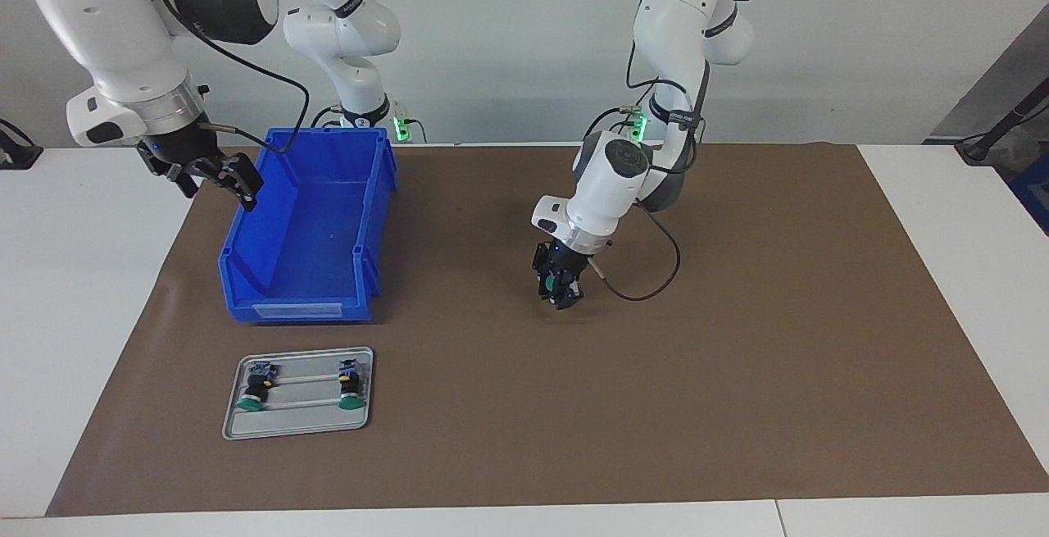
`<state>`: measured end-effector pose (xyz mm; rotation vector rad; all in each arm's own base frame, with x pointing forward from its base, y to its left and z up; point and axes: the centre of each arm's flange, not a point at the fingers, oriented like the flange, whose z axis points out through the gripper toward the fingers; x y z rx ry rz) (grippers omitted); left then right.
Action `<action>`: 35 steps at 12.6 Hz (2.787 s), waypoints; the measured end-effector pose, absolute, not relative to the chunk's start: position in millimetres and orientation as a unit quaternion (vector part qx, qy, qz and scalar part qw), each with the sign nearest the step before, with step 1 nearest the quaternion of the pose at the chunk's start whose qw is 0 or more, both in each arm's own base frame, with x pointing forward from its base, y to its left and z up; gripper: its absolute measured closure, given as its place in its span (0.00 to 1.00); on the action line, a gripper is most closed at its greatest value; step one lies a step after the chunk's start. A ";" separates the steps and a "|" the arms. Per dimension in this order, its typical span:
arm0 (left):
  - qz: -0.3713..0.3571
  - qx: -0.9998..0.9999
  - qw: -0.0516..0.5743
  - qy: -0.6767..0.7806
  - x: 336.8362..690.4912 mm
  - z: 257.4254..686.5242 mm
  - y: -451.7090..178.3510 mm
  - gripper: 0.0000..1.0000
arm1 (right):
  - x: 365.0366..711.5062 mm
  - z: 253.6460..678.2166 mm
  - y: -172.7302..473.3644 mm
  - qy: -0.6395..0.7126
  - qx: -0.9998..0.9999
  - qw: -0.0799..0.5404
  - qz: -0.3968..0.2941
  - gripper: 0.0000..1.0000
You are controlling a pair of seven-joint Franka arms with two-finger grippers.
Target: Place and press button with both arms
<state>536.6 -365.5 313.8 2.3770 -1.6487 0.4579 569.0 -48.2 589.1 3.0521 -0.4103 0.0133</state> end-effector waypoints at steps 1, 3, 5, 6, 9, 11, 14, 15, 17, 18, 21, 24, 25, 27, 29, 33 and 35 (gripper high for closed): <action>0.158 0.808 0.113 -0.556 537.7 314.3 -364.2 0.85 | 569.0 589.0 -48.2 -0.133 0.991 0.031 0.004 0.00; 0.164 0.806 0.127 -0.554 538.2 316.7 -363.2 0.85 | 568.9 589.1 -48.2 -0.133 0.991 0.031 0.004 0.00; 0.170 0.804 0.135 -0.554 539.2 321.8 -359.6 0.85 | 568.9 589.1 -48.2 -0.133 0.991 0.031 0.004 0.00; 0.169 0.802 0.136 -0.556 539.7 323.6 -356.4 0.85 | 568.9 589.1 -48.2 -0.133 0.991 0.031 0.004 0.00; 0.169 0.804 0.158 -0.548 541.9 322.9 -345.2 0.86 | 568.9 589.0 -48.2 -0.133 0.991 0.031 0.004 0.00; 0.183 0.798 0.192 -0.540 539.3 318.9 -340.2 0.86 | 568.9 589.0 -48.2 -0.133 0.991 0.031 0.004 0.00; 0.202 0.789 0.223 -0.536 533.3 313.5 -330.4 0.86 | 568.9 588.9 -48.2 -0.133 0.991 0.031 0.004 0.00; 0.204 0.788 0.226 -0.535 532.9 313.0 -328.6 0.86 | 568.9 588.9 -48.2 -0.133 0.991 0.031 0.004 0.00; 0.206 0.787 0.229 -0.536 531.6 311.4 -327.1 0.86 | 568.9 588.7 -48.2 -0.133 0.991 0.031 0.004 0.00; 0.206 0.785 0.230 -0.537 530.4 309.6 -326.3 0.86 | 568.9 588.6 -48.2 -0.133 0.991 0.031 0.004 0.00; 0.213 0.780 0.242 -0.536 524.5 302.4 -321.4 0.85 | 568.9 588.6 -48.2 -0.133 0.991 0.031 0.004 0.00; 0.218 0.778 0.243 -0.537 520.0 300.9 -317.4 0.81 | 568.9 588.5 -48.2 -0.133 0.991 0.031 0.004 0.00; 0.218 0.778 0.243 -0.536 519.3 301.2 -316.9 0.80 | 568.9 588.5 -48.2 -0.133 0.991 0.031 0.004 0.00; 0.218 0.779 0.243 -0.536 519.0 301.0 -316.7 0.65 | 568.9 588.5 -48.2 -0.133 0.991 0.031 0.004 0.00; 0.218 0.779 0.244 -0.535 518.7 301.1 -317.1 0.51 | 568.9 588.4 -48.2 -0.133 0.991 0.031 0.004 0.00; 0.222 0.781 0.244 -0.530 518.6 301.6 -317.9 0.41 | 568.9 588.4 -48.2 -0.133 0.991 0.031 0.004 0.00; 0.223 0.781 0.244 -0.529 518.6 302.2 -318.1 0.36 | 568.9 588.4 -48.2 -0.133 0.991 0.031 0.004 0.00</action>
